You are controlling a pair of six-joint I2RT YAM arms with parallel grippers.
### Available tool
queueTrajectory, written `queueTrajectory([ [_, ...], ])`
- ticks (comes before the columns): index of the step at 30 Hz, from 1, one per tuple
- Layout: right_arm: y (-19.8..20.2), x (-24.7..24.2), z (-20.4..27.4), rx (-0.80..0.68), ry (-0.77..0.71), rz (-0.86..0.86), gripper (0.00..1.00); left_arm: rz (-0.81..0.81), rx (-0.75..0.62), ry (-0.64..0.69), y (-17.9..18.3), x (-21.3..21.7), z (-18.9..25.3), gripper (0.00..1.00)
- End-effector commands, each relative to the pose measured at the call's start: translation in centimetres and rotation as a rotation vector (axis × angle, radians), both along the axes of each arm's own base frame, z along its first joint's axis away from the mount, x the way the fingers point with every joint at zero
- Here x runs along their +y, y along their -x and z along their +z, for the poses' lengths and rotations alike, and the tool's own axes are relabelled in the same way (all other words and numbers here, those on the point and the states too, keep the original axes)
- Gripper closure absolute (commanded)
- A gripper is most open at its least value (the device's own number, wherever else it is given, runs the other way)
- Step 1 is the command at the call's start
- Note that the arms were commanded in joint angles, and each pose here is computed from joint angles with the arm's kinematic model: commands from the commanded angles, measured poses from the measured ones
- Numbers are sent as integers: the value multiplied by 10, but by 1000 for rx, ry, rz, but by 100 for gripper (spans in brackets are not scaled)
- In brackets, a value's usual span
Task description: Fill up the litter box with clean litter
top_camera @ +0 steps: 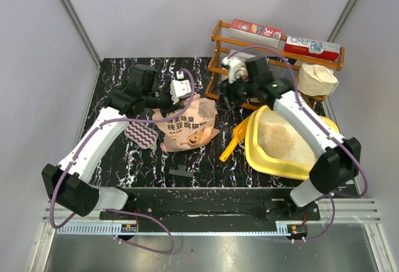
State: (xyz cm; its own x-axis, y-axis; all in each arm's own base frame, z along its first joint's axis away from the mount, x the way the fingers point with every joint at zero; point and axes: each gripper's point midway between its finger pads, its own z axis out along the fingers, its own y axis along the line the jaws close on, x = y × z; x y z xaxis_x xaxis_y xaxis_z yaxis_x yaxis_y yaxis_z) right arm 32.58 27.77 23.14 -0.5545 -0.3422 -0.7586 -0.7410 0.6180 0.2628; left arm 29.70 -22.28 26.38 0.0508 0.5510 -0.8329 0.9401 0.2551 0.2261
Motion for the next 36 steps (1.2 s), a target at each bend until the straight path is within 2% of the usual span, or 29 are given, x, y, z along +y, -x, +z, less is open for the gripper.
queueTrajectory([
  [1,0,-41,51,-162,-155,103,36,-44,-161,118,-10,-16,53,100],
  [3,14,-49,39,-275,-116,200,33,-42,-155,122,-9,-17,54,100],
  [5,36,-49,25,-340,-123,310,31,-39,-151,125,-9,-16,54,100],
  [7,41,-44,24,-392,-158,357,30,-39,-145,128,-7,-17,54,100],
  [11,34,-29,2,-336,-183,369,30,-31,-134,130,-5,-15,52,100],
  [17,10,2,15,-407,-239,389,30,-26,-131,144,-5,-16,53,100],
  [25,25,45,7,-388,-269,519,30,-23,-164,165,-13,-20,65,100],
  [36,44,29,-20,-372,-166,556,33,-57,-160,212,5,-21,70,100],
])
